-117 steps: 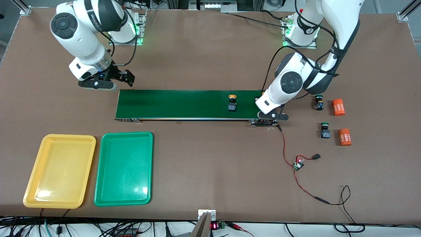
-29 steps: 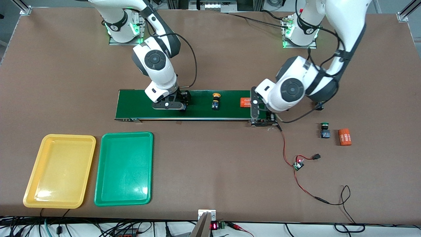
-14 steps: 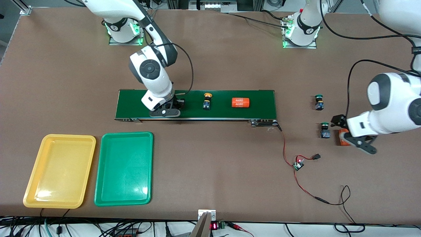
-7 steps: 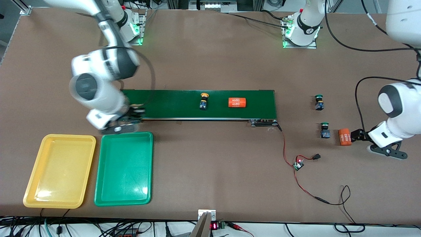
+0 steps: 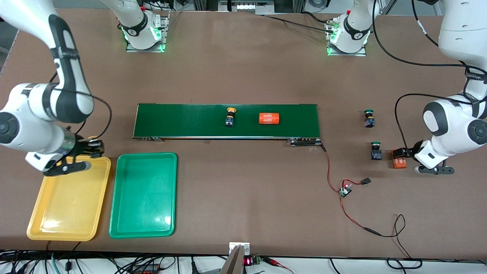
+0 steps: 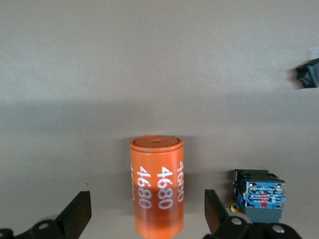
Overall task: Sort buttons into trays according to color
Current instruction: 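Lower the button into the yellow tray and open the right gripper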
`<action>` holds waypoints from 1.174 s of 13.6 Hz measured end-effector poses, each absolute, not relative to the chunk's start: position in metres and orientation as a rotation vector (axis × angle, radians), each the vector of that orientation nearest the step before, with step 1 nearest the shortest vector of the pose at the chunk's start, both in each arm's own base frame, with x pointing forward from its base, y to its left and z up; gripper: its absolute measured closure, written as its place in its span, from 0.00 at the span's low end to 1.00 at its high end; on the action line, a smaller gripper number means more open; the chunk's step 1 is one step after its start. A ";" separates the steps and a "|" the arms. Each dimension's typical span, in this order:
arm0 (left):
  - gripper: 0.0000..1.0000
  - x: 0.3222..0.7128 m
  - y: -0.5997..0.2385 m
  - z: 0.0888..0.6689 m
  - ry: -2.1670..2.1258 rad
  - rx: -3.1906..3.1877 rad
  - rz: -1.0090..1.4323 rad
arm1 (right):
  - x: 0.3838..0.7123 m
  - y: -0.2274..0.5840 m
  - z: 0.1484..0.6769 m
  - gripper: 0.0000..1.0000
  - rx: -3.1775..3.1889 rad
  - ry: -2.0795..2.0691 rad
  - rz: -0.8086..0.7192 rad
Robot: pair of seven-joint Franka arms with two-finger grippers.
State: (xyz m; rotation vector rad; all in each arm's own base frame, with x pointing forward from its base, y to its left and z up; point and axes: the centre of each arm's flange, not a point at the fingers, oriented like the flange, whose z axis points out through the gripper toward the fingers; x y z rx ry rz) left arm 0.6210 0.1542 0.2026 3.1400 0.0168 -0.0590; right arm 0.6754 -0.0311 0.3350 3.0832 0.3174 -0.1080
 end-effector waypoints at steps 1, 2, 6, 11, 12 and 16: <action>0.00 0.620 0.154 0.196 0.056 3.138 -0.074 | 0.681 -0.048 0.324 0.59 3.077 0.328 -0.080; 0.00 0.619 0.154 0.191 0.088 3.137 -0.083 | 0.686 -0.065 0.311 0.59 3.068 0.346 -0.041; 0.41 0.620 0.153 0.189 0.123 3.134 -0.076 | 0.697 -0.131 0.251 0.59 2.997 0.460 0.135; 0.50 0.626 0.152 0.201 0.189 3.091 -0.037 | 0.694 -0.182 0.220 0.59 2.952 0.487 0.203; 0.50 0.627 0.149 0.210 0.181 3.081 -0.064 | 0.693 -0.183 0.221 0.59 2.952 0.484 0.203; 0.50 0.639 0.118 0.280 0.069 3.003 -0.230 | 0.694 -0.181 0.221 0.22 2.952 0.488 0.206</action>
